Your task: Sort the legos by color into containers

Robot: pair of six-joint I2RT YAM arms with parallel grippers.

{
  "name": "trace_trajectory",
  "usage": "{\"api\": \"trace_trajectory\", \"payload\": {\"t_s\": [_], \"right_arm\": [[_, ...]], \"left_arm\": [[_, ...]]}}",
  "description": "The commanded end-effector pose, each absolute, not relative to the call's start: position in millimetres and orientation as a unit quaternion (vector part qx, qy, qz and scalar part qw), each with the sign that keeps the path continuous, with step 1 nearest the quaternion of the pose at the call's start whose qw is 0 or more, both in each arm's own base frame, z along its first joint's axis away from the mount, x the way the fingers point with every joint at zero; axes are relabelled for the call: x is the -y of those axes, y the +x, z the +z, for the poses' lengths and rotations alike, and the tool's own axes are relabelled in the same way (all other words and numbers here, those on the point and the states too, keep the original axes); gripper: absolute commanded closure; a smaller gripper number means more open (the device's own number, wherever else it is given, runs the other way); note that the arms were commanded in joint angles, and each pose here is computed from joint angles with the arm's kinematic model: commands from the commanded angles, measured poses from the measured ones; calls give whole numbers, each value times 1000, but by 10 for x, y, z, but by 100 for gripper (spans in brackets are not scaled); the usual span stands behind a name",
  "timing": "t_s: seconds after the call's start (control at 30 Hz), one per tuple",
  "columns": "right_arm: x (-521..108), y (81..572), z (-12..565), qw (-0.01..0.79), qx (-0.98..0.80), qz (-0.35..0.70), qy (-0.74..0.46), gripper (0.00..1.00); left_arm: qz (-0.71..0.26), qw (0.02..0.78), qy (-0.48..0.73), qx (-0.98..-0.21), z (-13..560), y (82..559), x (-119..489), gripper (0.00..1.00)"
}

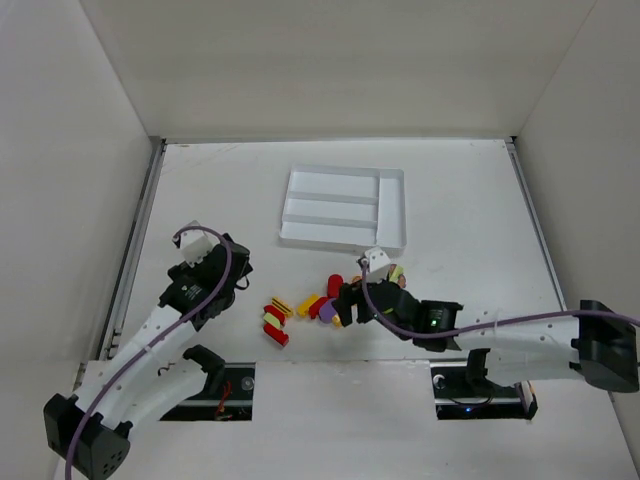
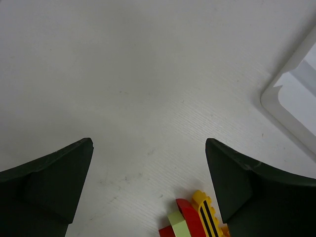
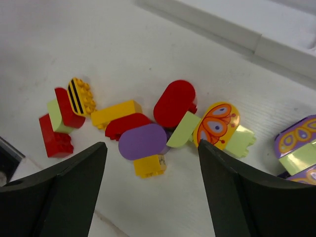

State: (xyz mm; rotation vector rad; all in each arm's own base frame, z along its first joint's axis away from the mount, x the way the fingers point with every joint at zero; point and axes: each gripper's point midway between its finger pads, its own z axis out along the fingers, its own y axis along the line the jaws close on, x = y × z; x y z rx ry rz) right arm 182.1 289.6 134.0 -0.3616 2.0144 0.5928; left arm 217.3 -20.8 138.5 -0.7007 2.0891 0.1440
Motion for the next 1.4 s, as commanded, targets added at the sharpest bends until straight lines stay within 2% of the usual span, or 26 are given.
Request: {"api": "trace_trajectory", "payload": {"t_s": [0.0,0.07,0.13,0.23,0.33,0.37,0.43,0.47,0.6,0.67,0.73,1.03,1.13,1.23,1.37], "right_arm": [[-3209,1726,1525,490,-809,283,-160,18],[-3313,1654,1504,484,-808,289,-171,19],[-3413,1576,1471,479,-806,294,-186,26],[-3523,1522,1365,467,-808,297,-202,57],[-3634,1482,1227,450,-814,298,-212,79],[-3674,1442,1183,443,-816,299,-220,81],[-3765,1369,1117,433,-817,301,-234,79],[-3813,1322,1084,428,-816,303,-242,76],[-3965,1177,980,418,-810,321,-257,44],[-4028,1111,935,407,-808,335,-264,34],[-4103,1055,923,396,-805,350,-268,29],[-4470,1020,715,388,-792,347,-320,22],[-4521,1048,657,389,-793,335,-327,22],[-4566,1057,588,389,-793,333,-330,26],[-4617,1070,468,385,-797,324,-334,29]], "left_arm": [[45,458,-276,-844,1372,2263,284,0],[44,462,-276,-842,1382,2285,275,0],[44,468,-283,-836,1391,2288,240,0],[38,474,-300,-827,1420,2292,176,0],[37,475,-309,-823,1442,2265,121,0],[35,474,-314,-822,1441,2246,104,0],[32,469,-321,-822,1409,2203,77,0],[33,465,-324,-823,1381,2178,61,0],[28,461,-335,-821,1332,2085,36,0],[24,462,-343,-817,1305,2045,20,0],[19,464,-346,-815,1247,2027,23,0],[-26,461,-347,-816,1086,2119,200,1],[-41,456,-346,-819,1050,2141,253,13],[-41,447,-349,-823,988,2127,258,21],[-51,431,-345,-832,892,2098,320,43]]}}
